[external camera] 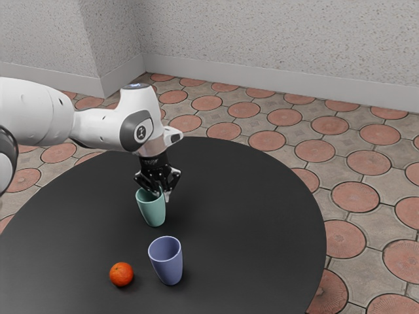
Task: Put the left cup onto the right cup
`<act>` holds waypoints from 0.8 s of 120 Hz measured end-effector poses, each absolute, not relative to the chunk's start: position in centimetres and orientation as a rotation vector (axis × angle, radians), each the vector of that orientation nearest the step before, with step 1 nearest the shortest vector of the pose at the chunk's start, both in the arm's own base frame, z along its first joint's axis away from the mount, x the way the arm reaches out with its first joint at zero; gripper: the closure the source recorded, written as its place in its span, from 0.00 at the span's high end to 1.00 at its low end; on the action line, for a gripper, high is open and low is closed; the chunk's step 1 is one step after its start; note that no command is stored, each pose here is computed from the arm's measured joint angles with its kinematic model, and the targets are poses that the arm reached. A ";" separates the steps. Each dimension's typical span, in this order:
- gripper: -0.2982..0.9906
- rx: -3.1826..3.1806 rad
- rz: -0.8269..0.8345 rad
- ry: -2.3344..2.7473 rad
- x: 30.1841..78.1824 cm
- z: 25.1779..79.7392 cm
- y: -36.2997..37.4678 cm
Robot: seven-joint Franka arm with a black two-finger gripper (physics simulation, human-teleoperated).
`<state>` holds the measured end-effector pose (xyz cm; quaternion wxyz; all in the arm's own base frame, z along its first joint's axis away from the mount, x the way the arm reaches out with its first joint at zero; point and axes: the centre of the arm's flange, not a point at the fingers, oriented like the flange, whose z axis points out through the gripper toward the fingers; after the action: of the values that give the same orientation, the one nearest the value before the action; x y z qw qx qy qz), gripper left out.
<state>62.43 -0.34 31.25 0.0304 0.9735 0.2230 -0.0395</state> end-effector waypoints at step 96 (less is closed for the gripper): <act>0.16 2.992 -0.019 0.624 58.9 40.3 -1.2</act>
<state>58.87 -1.18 40.35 0.0427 0.9780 0.2041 -0.0063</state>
